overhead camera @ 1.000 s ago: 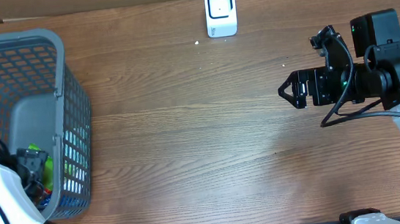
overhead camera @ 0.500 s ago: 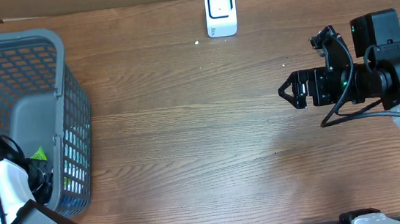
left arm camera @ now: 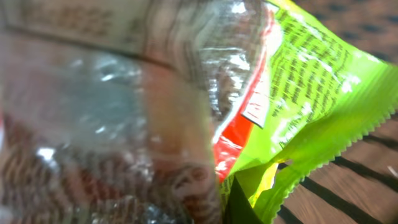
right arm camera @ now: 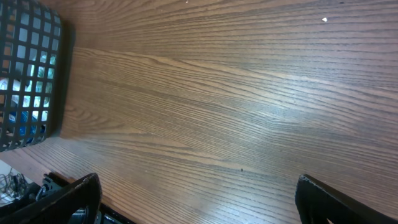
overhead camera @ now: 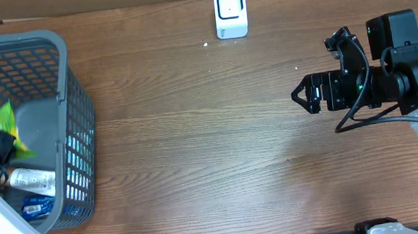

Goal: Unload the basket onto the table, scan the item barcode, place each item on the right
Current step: 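Lift the green-and-red snack bag out and place it on the table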

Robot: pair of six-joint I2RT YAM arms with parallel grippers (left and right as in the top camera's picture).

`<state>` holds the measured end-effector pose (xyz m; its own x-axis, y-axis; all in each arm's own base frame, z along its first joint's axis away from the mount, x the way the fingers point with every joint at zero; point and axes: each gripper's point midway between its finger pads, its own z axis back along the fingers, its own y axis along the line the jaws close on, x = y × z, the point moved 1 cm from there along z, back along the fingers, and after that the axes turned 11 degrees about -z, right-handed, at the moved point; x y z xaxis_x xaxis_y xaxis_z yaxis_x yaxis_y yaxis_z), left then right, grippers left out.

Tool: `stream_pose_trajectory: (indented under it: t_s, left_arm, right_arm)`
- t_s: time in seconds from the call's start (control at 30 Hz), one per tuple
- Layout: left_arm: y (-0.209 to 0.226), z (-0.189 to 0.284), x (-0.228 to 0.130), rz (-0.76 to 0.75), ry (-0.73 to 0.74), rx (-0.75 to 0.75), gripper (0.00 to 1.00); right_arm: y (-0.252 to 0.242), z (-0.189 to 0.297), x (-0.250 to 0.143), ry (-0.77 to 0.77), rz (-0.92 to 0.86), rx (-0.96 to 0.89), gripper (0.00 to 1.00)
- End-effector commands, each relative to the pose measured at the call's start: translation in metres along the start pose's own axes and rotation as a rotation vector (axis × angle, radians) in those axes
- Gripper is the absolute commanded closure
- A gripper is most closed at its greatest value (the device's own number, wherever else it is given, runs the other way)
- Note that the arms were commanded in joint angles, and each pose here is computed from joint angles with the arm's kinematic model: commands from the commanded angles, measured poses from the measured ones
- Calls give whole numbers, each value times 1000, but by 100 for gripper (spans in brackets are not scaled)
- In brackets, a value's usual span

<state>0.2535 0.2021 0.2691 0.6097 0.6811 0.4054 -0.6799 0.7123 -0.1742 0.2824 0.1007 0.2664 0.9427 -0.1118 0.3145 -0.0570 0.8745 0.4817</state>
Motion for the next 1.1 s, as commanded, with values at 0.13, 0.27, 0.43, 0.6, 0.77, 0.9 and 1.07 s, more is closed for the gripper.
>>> stream_pose_trajectory:
  t_s: [0.13, 0.27, 0.43, 0.6, 0.77, 0.9, 1.07]
  left_arm:
    - [-160, 113, -48, -674, -244, -487, 96]
    - [-207, 103, -107, -795, -63, -608, 96]
    - [-221, -10, -185, -700, 312, -409, 96]
    - [-231, -98, -237, -716, 413, -315, 96]
    - [-257, -129, -247, -755, 389, -354, 61]
    - [-270, -108, -229, -773, 335, -391, 43]
    - [-283, -11, -158, -788, 143, -397, 39]
  right_arm:
    - [6, 6, 5, -26, 25, 6, 0]
    - [6, 6, 6, -29, 25, 7, 1]
    - [6, 6, 6, -29, 22, 7, 1]
    - [6, 6, 6, -30, 22, 7, 1]
    - [6, 6, 6, -31, 23, 7, 1]
    - [5, 6, 4, -22, 19, 5, 1]
    - [5, 6, 4, -21, 19, 5, 1]
